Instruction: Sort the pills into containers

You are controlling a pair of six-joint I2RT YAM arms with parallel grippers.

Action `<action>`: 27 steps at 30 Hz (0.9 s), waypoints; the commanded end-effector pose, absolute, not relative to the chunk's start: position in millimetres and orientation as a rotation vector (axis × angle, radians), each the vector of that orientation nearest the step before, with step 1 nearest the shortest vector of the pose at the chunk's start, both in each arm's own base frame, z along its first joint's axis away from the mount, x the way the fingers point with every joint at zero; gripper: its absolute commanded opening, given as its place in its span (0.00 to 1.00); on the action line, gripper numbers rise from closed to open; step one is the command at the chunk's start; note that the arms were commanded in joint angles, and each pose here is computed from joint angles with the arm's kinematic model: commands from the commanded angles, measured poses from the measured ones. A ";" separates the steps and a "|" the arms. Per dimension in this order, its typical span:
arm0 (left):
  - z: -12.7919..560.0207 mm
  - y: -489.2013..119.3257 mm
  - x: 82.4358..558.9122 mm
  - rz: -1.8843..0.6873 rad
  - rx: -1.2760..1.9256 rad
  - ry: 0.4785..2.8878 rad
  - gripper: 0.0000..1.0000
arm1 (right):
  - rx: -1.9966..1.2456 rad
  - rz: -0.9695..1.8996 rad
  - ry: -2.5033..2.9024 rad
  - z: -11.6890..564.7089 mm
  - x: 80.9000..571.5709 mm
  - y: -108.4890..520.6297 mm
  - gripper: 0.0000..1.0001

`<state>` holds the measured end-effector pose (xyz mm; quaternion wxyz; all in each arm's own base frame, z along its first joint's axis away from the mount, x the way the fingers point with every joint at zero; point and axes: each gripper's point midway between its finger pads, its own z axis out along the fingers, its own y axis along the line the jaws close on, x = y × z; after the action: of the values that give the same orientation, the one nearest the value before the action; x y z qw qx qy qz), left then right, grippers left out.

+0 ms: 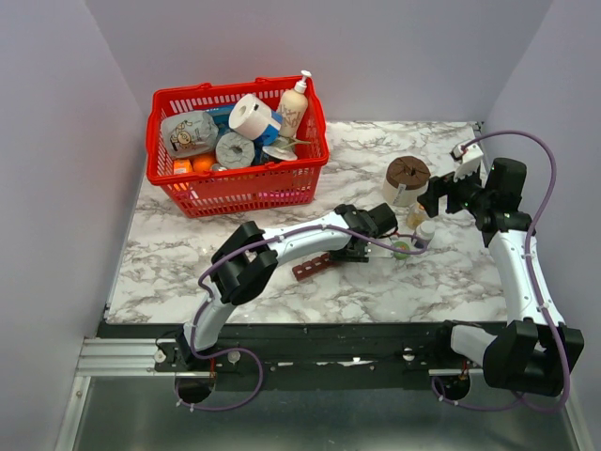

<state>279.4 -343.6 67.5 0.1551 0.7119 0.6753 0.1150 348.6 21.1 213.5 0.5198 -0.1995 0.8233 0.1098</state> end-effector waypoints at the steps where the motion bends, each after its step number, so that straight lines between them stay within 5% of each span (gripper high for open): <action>1: 71.3 -346.7 283.3 0.375 2.034 1.903 0.00 | -0.471 0.297 1.978 215.0 347.9 23.2 1.00; 27: 85.6 -348.5 284.5 0.106 1.742 1.875 0.00 | -0.501 0.342 1.978 209.8 346.5 28.8 1.00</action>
<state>277.8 -335.6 57.8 0.2165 0.6803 0.6958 0.0786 349.0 24.9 208.8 0.5137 -0.2036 0.8241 0.1246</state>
